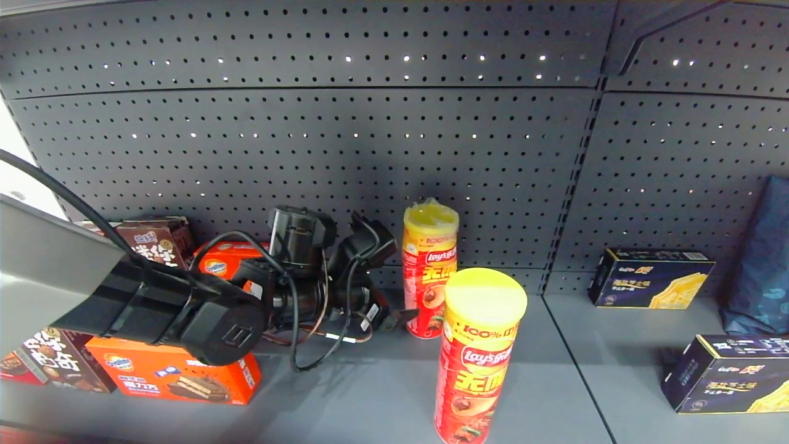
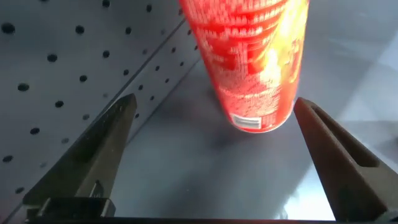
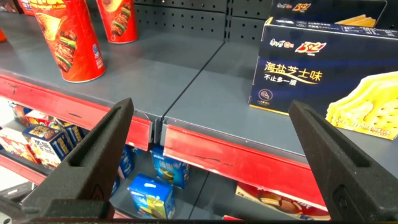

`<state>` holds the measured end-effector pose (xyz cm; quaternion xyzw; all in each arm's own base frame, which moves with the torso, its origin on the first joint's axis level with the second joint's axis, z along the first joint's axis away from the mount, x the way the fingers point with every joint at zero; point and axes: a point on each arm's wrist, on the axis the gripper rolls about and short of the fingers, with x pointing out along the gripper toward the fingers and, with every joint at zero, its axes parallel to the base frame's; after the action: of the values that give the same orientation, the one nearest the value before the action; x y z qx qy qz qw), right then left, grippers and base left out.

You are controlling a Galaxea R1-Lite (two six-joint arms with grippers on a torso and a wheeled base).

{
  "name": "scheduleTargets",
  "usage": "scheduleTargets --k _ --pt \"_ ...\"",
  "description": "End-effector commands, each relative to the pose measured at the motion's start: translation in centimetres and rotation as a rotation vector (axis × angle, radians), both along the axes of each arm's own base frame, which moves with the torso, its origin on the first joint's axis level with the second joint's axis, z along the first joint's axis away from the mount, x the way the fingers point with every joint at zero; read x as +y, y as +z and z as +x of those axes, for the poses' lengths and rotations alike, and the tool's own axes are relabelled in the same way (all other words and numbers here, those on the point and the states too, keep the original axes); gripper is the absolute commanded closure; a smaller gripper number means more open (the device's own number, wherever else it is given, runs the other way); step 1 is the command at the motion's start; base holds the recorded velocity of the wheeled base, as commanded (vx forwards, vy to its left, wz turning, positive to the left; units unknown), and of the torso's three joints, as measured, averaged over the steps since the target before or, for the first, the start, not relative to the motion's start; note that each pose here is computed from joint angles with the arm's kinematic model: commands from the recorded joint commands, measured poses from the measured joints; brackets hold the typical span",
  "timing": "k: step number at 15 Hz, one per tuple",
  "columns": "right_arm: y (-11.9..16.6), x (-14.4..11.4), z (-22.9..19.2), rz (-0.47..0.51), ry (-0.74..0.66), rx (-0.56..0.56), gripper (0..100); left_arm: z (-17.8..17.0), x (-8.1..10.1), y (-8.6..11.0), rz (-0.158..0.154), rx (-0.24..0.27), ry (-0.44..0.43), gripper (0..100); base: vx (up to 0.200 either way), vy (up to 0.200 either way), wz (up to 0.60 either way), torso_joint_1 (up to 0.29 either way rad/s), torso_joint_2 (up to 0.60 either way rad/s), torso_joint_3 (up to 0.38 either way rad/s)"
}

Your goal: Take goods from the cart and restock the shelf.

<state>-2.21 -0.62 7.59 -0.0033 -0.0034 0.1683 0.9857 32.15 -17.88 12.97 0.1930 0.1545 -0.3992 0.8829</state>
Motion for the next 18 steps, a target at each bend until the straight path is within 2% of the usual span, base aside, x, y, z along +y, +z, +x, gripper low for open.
scheduleTargets --k 1,5,8,18 --pt "0.01 0.00 0.01 0.000 0.001 0.001 0 0.24 -0.14 -0.46 0.010 0.008 0.016 0 0.000 0.000 0.00 0.000 0.00 0.000" --pt "0.01 0.00 0.01 0.000 0.001 0.001 0 0.34 -0.40 -0.39 0.003 0.002 0.033 0 0.000 0.000 0.00 0.000 0.00 0.000" --pt "0.01 0.00 0.01 0.000 0.001 0.001 0 0.49 -0.73 -0.64 -0.008 0.021 0.074 0 0.000 0.000 0.00 0.000 0.00 0.000" --pt "0.01 0.00 0.01 0.000 0.001 0.001 0 0.71 -0.50 -0.54 0.008 -0.001 0.135 0 0.000 0.000 0.00 0.000 0.00 0.000"
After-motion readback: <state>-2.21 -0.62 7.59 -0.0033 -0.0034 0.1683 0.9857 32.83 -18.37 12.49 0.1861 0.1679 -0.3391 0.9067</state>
